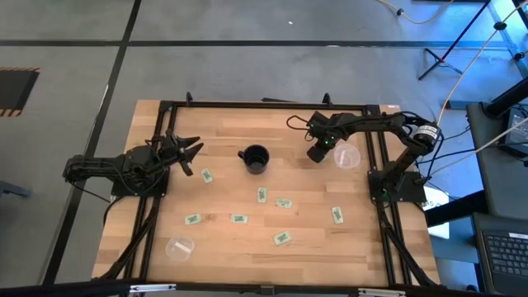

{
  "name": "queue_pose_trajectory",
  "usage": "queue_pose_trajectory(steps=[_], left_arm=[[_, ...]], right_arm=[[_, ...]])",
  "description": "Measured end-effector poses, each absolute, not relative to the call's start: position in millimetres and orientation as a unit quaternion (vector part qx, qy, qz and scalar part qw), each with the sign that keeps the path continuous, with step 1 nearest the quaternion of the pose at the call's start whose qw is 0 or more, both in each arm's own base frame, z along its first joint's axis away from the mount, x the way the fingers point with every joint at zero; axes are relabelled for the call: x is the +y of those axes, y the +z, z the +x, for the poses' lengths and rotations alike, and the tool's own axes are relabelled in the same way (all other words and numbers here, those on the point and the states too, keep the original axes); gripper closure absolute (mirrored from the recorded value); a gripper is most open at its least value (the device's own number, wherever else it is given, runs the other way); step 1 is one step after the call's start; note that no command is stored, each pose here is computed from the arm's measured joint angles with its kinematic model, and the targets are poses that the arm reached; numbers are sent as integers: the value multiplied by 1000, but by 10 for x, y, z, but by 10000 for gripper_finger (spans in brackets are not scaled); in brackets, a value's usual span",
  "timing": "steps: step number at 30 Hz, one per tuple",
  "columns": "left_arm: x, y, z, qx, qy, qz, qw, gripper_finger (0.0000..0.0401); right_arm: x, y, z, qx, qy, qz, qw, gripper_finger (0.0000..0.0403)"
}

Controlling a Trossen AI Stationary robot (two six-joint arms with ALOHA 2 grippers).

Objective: Pick and place Stevia / Truvia into bins
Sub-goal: Put the stevia packet into the round transparent container

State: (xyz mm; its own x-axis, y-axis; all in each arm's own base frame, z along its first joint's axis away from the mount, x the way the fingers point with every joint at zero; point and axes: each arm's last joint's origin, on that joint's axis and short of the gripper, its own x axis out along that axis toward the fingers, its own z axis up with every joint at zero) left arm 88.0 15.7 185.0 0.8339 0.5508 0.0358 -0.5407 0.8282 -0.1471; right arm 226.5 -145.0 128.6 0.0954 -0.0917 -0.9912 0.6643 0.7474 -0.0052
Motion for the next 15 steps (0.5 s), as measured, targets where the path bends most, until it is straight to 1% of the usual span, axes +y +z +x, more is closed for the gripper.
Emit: queue_pose_trajectory(steps=[9, 12, 15], left_arm=[[157, 1850, 880, -36, 286, -58, 956, 271], [157, 1850, 880, -36, 286, -58, 956, 272], [157, 1850, 880, -36, 286, -58, 956, 272]], right_arm=[[-1487, 1382, 2333, 617, -261, 232, 705, 377], [-1524, 1496, 2400, 612, -254, 224, 714, 384], [-1527, 1597, 2431, 623, -250, 222, 707, 393]])
